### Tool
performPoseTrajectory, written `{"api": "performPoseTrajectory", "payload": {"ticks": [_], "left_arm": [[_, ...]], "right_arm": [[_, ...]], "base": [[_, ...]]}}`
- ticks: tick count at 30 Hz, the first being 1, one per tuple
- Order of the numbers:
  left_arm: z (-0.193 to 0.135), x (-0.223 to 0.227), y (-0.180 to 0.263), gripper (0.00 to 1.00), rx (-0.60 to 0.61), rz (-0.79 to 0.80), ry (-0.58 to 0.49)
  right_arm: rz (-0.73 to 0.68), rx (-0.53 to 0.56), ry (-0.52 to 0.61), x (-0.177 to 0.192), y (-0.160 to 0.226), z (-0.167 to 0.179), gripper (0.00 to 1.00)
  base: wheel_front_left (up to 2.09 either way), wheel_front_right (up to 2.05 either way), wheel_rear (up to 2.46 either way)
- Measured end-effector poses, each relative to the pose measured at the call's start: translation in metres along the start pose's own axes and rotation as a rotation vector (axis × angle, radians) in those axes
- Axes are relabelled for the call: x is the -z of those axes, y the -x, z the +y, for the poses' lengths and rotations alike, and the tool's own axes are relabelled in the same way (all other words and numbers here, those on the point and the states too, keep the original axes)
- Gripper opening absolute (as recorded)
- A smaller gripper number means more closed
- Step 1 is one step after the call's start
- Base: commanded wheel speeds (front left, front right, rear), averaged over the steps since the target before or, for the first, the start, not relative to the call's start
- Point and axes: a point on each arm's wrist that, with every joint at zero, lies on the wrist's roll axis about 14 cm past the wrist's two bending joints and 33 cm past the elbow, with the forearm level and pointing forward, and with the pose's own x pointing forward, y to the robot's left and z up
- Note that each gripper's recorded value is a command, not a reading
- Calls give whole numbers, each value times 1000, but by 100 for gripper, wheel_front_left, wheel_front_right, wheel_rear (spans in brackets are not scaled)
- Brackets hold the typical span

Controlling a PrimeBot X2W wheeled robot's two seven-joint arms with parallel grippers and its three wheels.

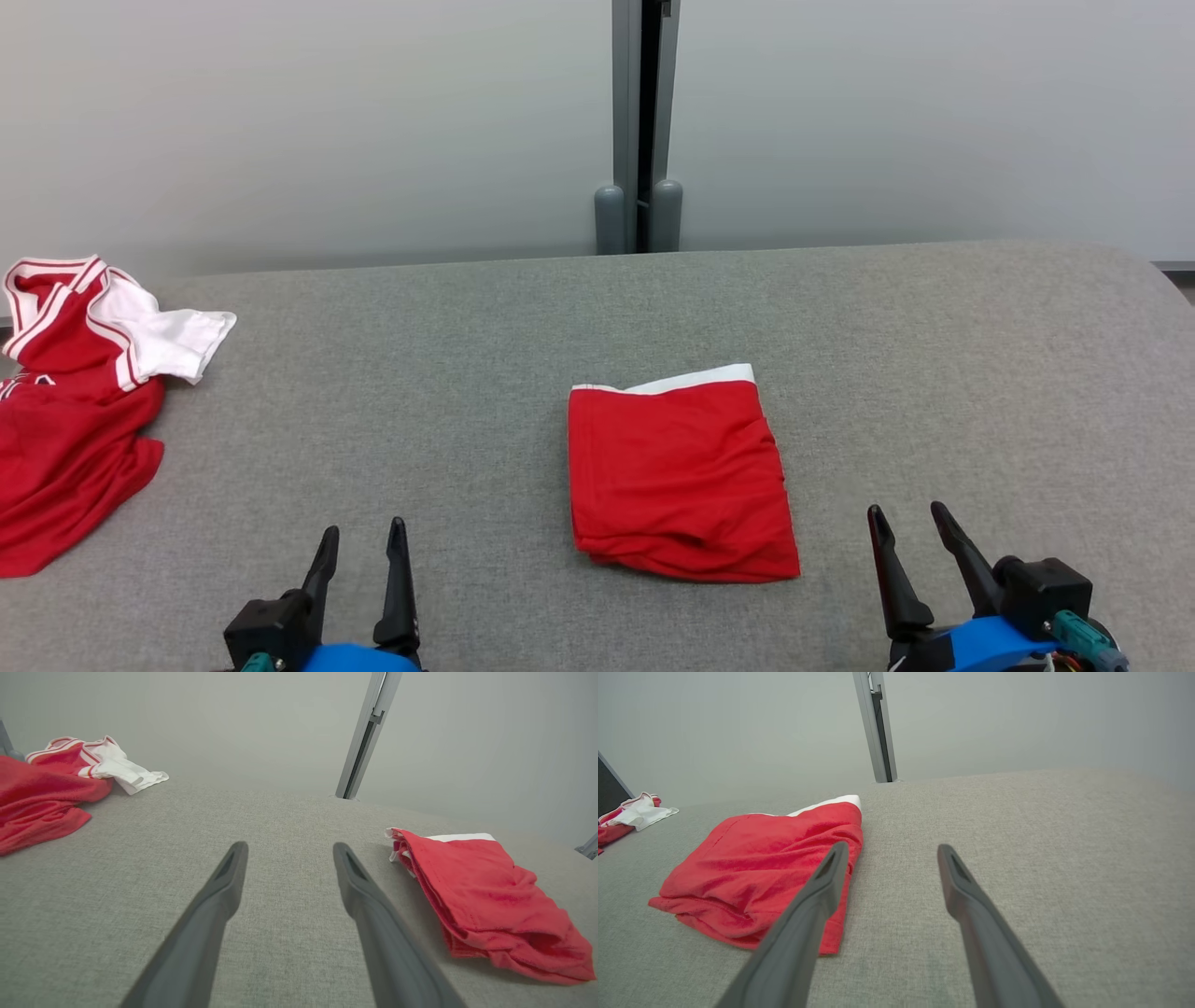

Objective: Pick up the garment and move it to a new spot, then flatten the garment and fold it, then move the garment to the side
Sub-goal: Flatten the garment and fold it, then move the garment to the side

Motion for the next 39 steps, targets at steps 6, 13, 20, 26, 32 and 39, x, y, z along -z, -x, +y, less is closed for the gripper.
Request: {"api": "performPoseTrajectory", "payload": {"ticks": [6, 13, 20, 26, 32, 39], "left_arm": [[11, 0, 2, 100, -14, 1, -10], [13, 3, 5, 100, -12, 12, -12], [13, 6, 6, 100, -11, 18, -15], [13, 6, 7, 100, -11, 19, -14], [13, 8, 7, 100, -14, 24, -15], [15, 9, 2, 100, -21, 25, -10]], "right_arm": [[-1, 0, -6, 0, 1, 1, 100], [5, -8, -5, 2, -1, 3, 100], [12, -14, -5, 4, -1, 5, 100], [25, -18, 10, 7, -1, 5, 100], [23, -53, 59, 1, -18, 14, 100], [139, -86, 139, -11, -66, 24, 100]], "base": [[0, 0, 0], [0, 0, 0], [0, 0, 0], [0, 0, 0], [0, 0, 0], [0, 0, 0]]}}
